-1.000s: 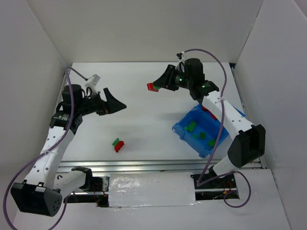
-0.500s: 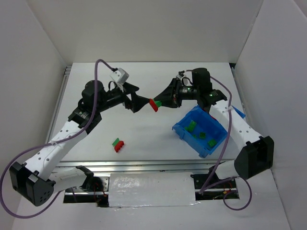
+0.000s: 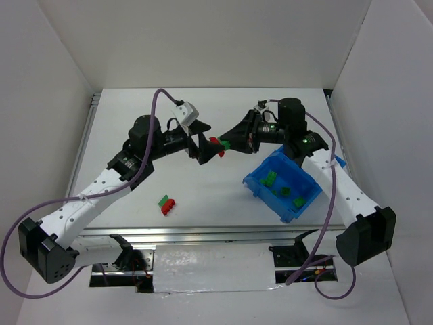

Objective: Sort the legos into containers by color

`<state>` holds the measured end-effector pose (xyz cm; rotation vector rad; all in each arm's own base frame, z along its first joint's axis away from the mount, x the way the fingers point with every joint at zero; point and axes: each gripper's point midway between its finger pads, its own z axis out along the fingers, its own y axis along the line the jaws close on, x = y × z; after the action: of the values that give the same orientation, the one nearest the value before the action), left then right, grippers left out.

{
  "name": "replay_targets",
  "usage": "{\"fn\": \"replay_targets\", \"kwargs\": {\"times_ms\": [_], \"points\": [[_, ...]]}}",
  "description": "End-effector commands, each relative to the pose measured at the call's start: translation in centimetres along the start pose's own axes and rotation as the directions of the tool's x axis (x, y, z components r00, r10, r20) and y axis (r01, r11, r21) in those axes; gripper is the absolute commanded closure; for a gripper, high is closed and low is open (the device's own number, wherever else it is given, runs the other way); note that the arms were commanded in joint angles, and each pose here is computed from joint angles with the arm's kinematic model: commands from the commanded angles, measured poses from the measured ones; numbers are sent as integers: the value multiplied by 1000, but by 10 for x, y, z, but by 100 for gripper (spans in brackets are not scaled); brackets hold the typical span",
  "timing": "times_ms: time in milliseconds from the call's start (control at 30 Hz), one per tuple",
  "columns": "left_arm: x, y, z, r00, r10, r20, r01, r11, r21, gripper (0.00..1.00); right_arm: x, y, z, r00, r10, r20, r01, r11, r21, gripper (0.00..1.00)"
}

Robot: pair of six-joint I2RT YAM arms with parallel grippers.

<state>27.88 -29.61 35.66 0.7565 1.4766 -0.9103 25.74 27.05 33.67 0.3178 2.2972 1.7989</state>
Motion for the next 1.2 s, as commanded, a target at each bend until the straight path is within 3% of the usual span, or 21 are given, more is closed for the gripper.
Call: {"fn": "replay_targets", "kwargs": {"times_ms": [0,67,200,467,567,667,733,767,900,1167], "points": [[-10,-11,4,999,37,23,-39,998,53,1,-5,20,-12,994,-50,94,53,998,-31,100],[-6,-13,5,999,31,13,-31,997,66,0,-13,20,-15,987,-58,148,58,998,2,100],[-4,-12,5,999,30,14,-31,998,62,1,-14,29,-15,987,-78,139,81,997,-14,100],[-10,-12,11,999,33,15,-34,997,72,27,-14,34,-14,989,-78,122,83,996,-38,100],[-8,-11,14,1000,25,9,-26,997,75,40,-14,39,-15,989,-86,119,92,995,-44,100],[-10,-10,17,1000,15,10,-15,997,74,61,-14,35,-14,990,-87,114,92,995,-35,100],[-12,-4,20,1000,0,6,0,999,45,93,-14,28,-13,991,-77,113,80,997,-20,100],[-12,-1,22,1000,-5,2,5,1000,24,100,-14,26,-13,991,-78,110,81,997,-22,100],[-11,11,23,1000,6,-15,-7,1000,-29,100,-24,6,-19,990,-63,128,63,998,5,100],[-20,19,15,999,42,23,-40,995,-90,100,-62,-46,-79,949,-52,312,15,993,120,100]]}}
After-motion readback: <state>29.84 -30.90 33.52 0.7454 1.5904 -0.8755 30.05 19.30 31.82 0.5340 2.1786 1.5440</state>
